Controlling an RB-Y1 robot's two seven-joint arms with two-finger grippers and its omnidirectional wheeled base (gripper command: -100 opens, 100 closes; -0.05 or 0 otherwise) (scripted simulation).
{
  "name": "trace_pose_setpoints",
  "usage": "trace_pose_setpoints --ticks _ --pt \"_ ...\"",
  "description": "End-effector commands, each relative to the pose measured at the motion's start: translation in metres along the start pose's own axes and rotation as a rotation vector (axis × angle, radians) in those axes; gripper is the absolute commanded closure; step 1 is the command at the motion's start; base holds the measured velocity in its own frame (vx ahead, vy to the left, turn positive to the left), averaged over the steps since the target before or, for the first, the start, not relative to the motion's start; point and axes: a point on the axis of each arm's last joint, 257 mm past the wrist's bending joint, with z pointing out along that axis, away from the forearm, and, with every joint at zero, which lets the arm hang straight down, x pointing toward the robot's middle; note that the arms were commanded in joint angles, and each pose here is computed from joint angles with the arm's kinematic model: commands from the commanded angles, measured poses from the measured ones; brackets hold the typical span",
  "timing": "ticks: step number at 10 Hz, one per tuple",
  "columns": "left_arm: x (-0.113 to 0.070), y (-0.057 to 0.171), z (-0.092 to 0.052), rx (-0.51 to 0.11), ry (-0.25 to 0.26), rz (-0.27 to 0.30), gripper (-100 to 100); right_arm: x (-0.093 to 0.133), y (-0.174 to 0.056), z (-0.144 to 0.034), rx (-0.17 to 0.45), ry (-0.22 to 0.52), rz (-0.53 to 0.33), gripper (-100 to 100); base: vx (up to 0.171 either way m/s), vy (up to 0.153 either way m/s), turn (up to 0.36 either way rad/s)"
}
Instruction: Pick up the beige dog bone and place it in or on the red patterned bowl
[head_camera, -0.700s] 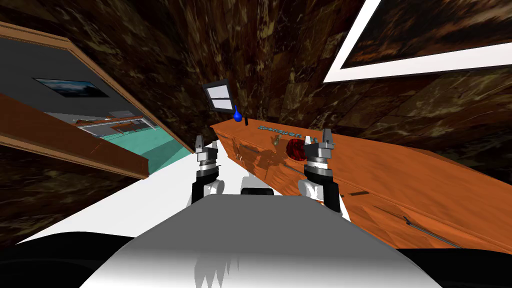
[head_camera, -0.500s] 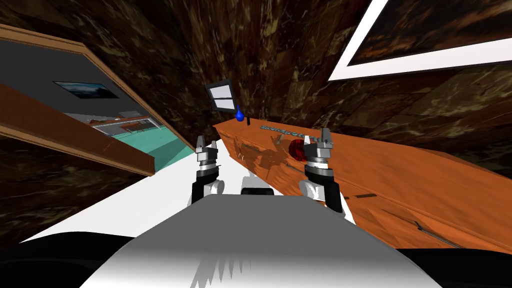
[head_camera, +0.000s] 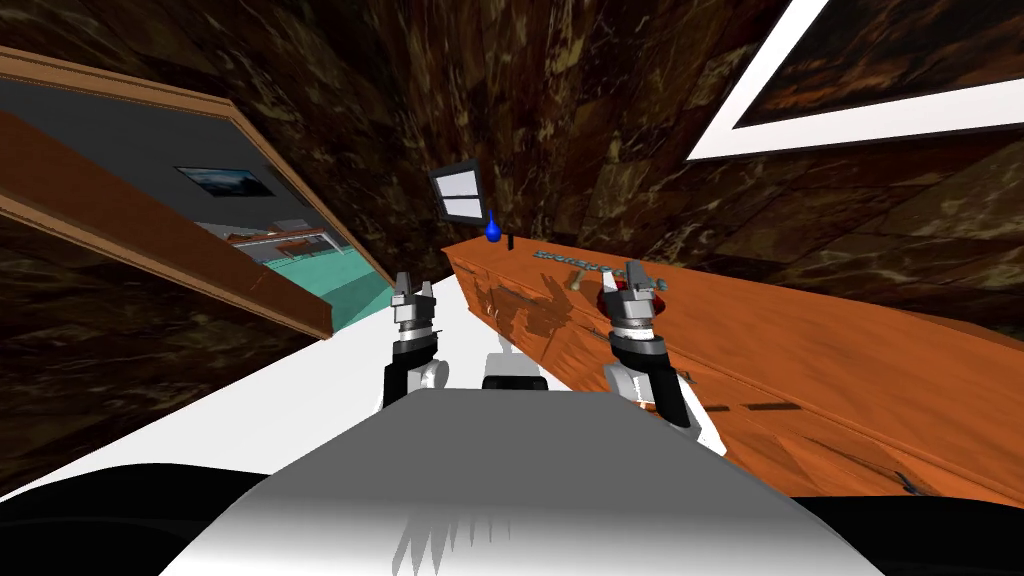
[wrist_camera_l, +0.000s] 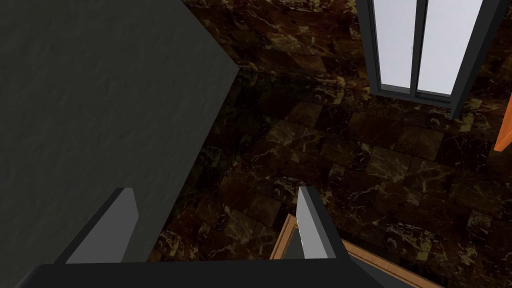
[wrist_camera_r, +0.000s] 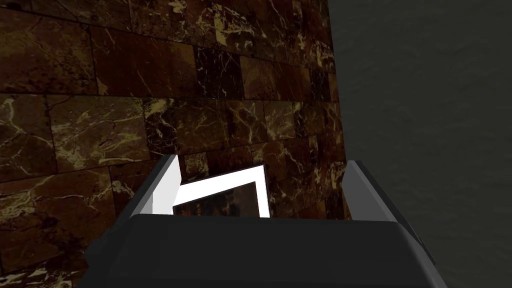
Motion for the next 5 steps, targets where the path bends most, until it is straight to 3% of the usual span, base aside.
trace_pose_setpoints --ticks 1,5 --pt "0.0 0.0 0.0 0.0 0.0 0.0 0 0.012 0.001 -0.002 -0.018 0.061 -0.06 -100 -0.027 0.106 0.18" --pt "0.0 0.0 0.0 0.0 0.0 0.0 0 0.033 -0.002 -0.009 -0.045 0.177 -0.152 -100 -0.022 0.09 0.124"
